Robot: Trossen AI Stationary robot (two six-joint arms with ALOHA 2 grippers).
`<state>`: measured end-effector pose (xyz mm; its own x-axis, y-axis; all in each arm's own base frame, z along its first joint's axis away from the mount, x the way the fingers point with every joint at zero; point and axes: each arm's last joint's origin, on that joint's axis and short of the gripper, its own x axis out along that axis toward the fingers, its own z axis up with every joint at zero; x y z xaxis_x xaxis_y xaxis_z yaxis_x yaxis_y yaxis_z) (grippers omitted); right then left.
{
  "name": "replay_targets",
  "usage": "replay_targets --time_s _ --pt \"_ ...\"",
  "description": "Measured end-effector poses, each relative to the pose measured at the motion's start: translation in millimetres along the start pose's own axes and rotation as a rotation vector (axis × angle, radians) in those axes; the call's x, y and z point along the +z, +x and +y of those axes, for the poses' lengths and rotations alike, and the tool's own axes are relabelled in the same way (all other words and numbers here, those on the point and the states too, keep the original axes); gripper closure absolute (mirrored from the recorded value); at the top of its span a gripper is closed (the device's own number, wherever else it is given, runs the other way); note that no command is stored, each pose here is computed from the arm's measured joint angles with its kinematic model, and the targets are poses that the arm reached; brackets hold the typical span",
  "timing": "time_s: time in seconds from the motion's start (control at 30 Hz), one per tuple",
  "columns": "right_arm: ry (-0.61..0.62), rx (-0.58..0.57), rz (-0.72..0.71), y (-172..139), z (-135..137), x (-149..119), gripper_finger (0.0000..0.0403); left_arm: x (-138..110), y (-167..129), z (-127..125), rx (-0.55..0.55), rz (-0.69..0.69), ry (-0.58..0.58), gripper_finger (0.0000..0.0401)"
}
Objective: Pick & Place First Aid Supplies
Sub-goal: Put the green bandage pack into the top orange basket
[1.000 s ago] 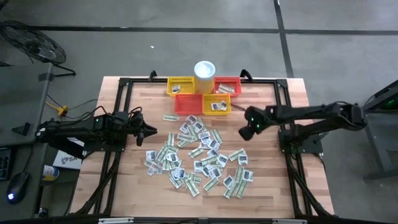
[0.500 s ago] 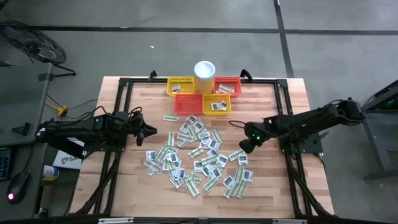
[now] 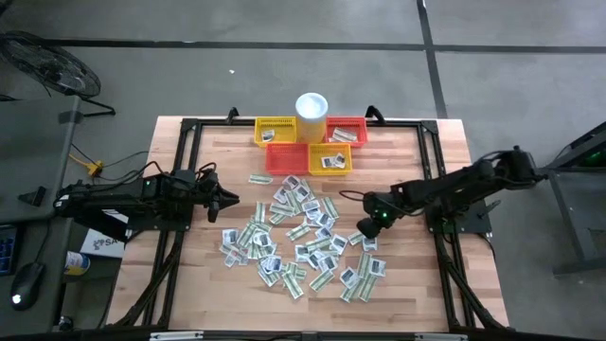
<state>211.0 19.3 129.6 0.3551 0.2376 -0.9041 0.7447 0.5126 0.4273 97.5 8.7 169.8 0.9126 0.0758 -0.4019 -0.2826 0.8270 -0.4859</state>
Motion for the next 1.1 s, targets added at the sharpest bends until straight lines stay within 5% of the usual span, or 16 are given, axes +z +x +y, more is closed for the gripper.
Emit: replay_targets --time_s 0.3,0.77,1.1 --pt "0.001 0.011 0.021 8.7 1.5 2.4 0.0254 0.0 0.0 0.0 0.0 0.0 0.0 0.0321" --pt "-0.023 -0.041 0.025 9.8 -3.1 0.7 0.0392 0.0 0.0 0.0 0.0 0.0 0.0 0.0321" --pt "-0.031 -0.033 -0.016 3.5 -0.5 1.2 0.0402 0.0 0.0 0.0 0.0 0.0 0.0 0.0321"
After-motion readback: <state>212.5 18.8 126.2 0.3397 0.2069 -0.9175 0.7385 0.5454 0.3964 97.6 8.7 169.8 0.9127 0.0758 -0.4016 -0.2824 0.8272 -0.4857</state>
